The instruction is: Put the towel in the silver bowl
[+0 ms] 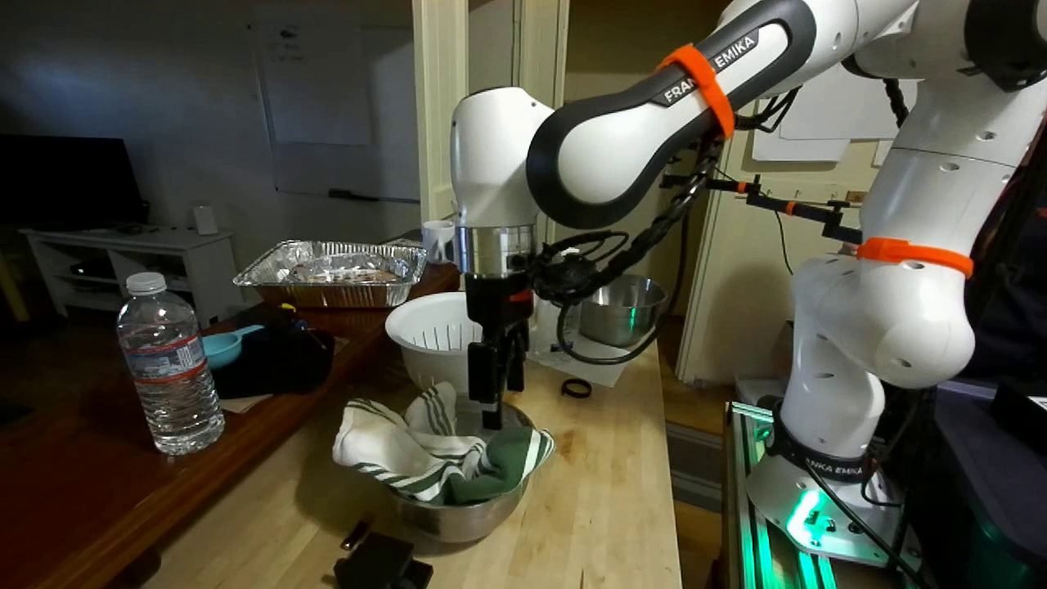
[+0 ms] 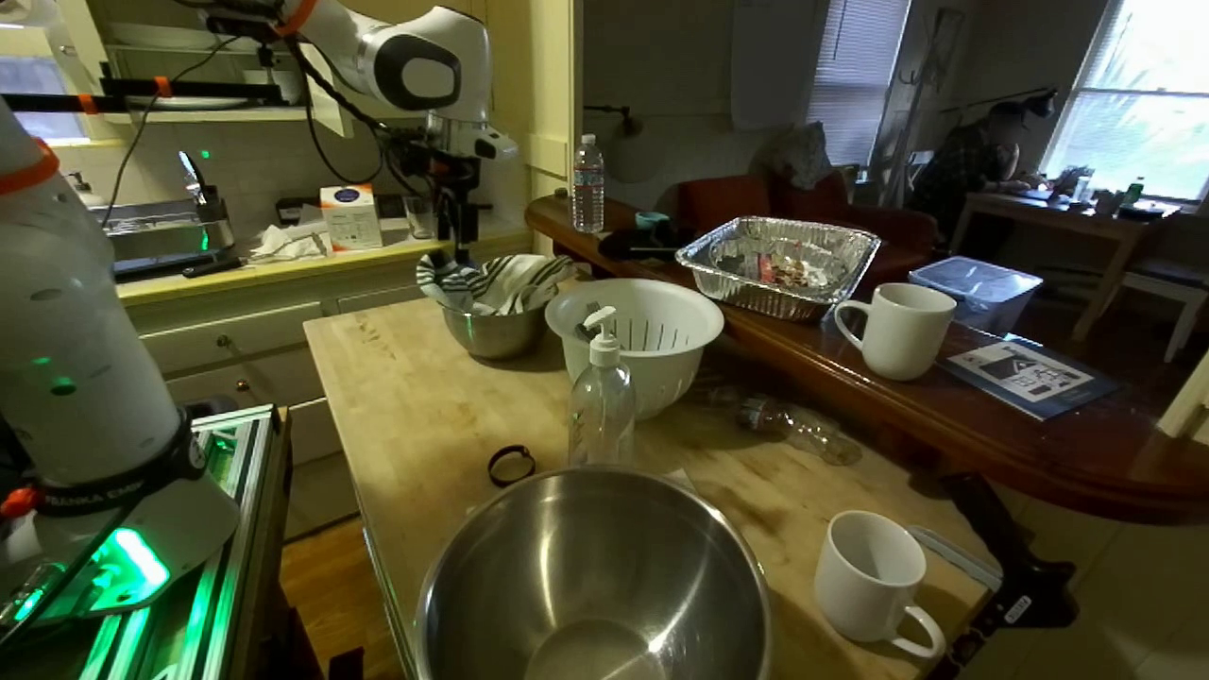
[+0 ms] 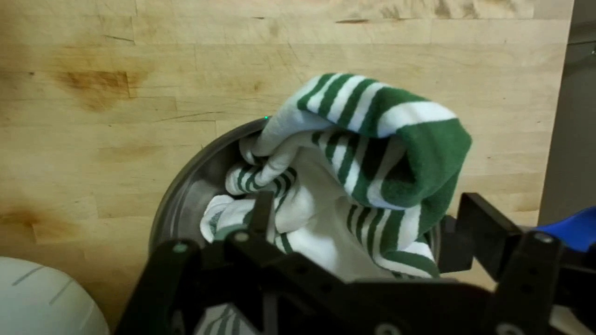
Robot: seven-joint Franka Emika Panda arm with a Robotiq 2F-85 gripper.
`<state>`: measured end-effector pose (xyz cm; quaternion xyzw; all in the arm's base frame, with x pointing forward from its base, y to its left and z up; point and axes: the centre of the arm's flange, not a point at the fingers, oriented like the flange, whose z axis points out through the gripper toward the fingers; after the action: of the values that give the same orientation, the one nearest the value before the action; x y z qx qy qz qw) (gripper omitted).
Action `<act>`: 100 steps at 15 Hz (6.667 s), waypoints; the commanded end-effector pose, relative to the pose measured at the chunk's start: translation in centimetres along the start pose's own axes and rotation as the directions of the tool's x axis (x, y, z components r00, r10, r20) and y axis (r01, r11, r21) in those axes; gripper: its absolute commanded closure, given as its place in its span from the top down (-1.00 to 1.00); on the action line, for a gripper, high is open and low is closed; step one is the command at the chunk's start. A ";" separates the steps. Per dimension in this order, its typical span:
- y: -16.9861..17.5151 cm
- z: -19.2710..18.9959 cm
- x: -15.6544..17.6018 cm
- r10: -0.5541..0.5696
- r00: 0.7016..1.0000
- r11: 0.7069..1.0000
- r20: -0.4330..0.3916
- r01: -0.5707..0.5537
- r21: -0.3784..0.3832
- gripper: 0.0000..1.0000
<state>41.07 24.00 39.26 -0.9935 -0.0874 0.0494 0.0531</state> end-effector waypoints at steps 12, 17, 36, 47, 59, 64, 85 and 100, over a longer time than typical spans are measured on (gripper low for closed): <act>-5.5 1.9 0.3 -0.287 0.957 0.957 0.050 0.284 0.057 -0.15; -5.7 1.5 -0.2 -0.280 0.959 0.959 0.051 0.277 0.058 -0.92; 2.1 6.9 6.1 0.072 0.992 0.955 -0.103 -0.099 -0.280 -0.98; 0.3 14.3 9.5 0.019 0.999 0.959 0.027 -0.011 -0.284 -0.98; -4.2 3.6 4.4 -0.083 0.995 0.985 -0.056 0.074 -0.156 0.94; -4.1 -0.7 3.3 -0.148 0.978 0.978 -0.149 0.123 -0.169 1.00; 1.5 -1.0 15.1 -0.165 0.955 0.982 -0.245 0.135 -0.132 1.00; -1.7 3.7 18.9 -0.192 0.974 0.978 -0.124 0.200 0.056 1.00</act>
<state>57.94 29.01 34.82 -0.9804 -0.1751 -0.0427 0.0798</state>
